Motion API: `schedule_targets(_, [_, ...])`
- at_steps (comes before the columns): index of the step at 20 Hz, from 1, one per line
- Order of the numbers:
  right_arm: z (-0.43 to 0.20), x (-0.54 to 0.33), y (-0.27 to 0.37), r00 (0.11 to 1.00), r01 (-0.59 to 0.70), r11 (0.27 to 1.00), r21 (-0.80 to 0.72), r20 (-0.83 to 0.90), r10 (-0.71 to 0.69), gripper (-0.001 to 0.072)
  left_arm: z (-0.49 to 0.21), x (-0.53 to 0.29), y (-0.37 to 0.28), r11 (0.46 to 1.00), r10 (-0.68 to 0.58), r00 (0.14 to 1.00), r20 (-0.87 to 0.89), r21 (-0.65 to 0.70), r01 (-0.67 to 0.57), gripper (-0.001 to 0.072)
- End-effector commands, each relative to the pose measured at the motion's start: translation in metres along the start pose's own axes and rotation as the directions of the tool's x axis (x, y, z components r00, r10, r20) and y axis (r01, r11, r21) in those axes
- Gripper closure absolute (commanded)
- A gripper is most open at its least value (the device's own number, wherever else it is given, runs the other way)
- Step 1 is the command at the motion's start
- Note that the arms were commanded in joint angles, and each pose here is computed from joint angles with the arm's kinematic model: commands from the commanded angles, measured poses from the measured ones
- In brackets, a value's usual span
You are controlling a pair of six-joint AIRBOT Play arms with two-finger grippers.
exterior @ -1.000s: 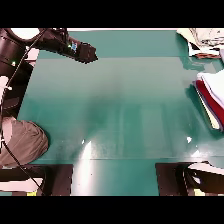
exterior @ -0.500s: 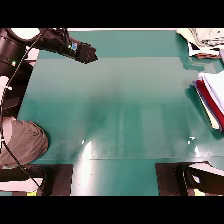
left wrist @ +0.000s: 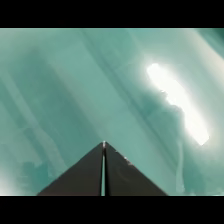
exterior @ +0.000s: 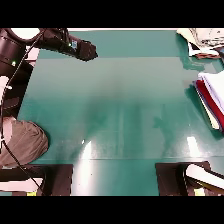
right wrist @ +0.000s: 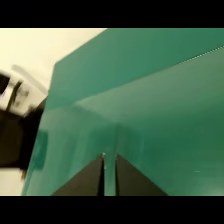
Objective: Fold the shirts.
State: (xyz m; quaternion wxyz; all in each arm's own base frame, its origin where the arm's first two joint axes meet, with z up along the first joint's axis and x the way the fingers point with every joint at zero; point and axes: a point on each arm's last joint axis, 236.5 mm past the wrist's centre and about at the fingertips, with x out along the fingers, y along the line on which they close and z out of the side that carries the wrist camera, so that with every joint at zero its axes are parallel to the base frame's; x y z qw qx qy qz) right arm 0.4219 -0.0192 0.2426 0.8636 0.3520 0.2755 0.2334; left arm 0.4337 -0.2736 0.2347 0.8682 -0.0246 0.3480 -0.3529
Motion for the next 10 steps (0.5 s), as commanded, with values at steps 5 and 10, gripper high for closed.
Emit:
schedule_targets(5, [-0.066,0.076,0.063,0.977,-0.088,0.986,-0.141,-0.204,0.058,0.0694,0.023,-0.001,0.003,1.000,0.015,0.995,0.097,0.000,-0.015,0.0677])
schedule_targets(10, [-0.071,0.078,0.067,0.973,-0.102,0.985,-0.142,-0.220,0.069,0.0694,0.038,-0.003,0.006,1.000,0.025,0.987,0.161,-0.002,-0.025,0.0677])
